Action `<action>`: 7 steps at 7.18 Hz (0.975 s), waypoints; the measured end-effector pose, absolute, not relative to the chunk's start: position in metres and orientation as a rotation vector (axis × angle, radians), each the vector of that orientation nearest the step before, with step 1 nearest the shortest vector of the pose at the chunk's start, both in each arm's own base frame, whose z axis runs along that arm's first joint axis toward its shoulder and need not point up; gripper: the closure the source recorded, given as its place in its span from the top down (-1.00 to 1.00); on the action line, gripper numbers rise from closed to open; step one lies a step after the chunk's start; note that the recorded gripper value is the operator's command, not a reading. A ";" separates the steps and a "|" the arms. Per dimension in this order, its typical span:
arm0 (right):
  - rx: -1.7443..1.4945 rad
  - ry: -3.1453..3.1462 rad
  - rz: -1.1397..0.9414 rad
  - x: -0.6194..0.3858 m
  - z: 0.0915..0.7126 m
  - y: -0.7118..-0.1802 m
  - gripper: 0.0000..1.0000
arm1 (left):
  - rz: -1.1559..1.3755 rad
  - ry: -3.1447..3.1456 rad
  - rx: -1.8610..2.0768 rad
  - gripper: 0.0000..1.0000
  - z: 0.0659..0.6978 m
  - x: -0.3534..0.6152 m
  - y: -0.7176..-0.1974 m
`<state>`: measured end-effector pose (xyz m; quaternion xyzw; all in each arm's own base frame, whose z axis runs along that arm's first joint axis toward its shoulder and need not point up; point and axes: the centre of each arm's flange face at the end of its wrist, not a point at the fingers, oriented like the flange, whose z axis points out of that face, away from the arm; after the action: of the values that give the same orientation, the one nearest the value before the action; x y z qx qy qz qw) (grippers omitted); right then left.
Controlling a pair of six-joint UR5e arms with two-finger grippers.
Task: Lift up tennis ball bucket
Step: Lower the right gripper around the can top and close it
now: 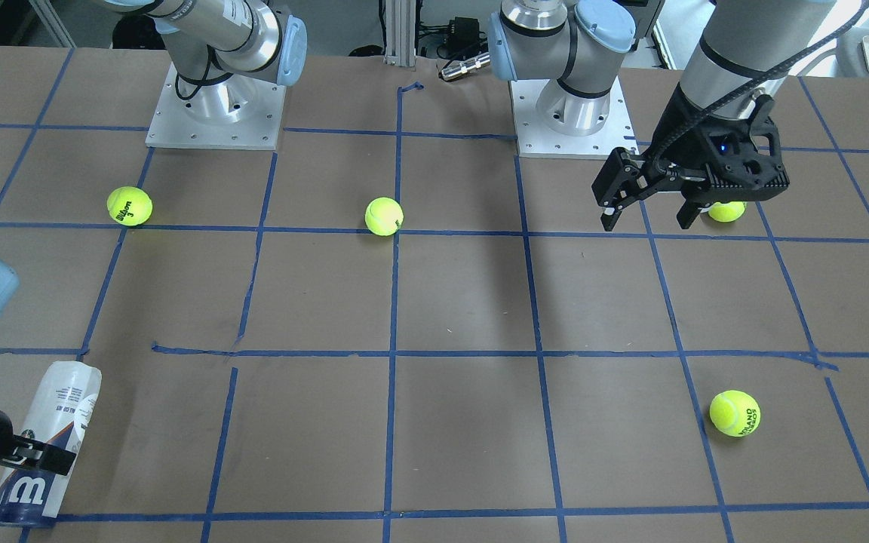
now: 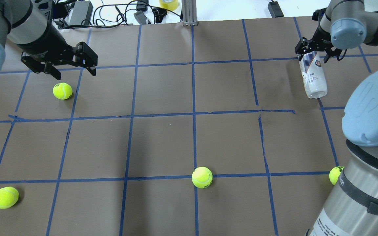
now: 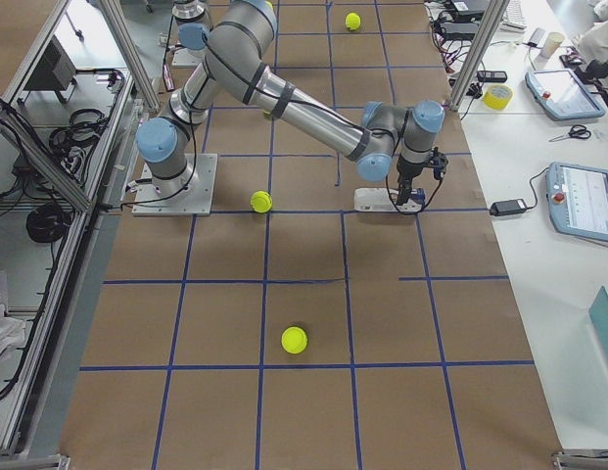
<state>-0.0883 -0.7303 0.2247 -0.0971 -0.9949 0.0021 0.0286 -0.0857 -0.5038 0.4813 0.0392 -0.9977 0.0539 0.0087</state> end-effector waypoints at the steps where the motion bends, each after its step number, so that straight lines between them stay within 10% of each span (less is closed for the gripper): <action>1: -0.299 -3.073 -0.013 -0.093 0.214 -0.730 1.00 | 0.170 -3.117 0.123 1.00 0.482 -0.085 -0.504; 7: -0.223 -3.086 -0.053 -0.096 0.194 -0.732 0.54 | 0.169 -3.117 0.124 1.00 0.481 -0.085 -0.504</action>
<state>-0.0965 -0.7316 0.1936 -0.0720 -0.9970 -0.0172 0.0235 -0.0851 -0.5038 0.4814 0.0398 -0.9977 0.0541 0.0087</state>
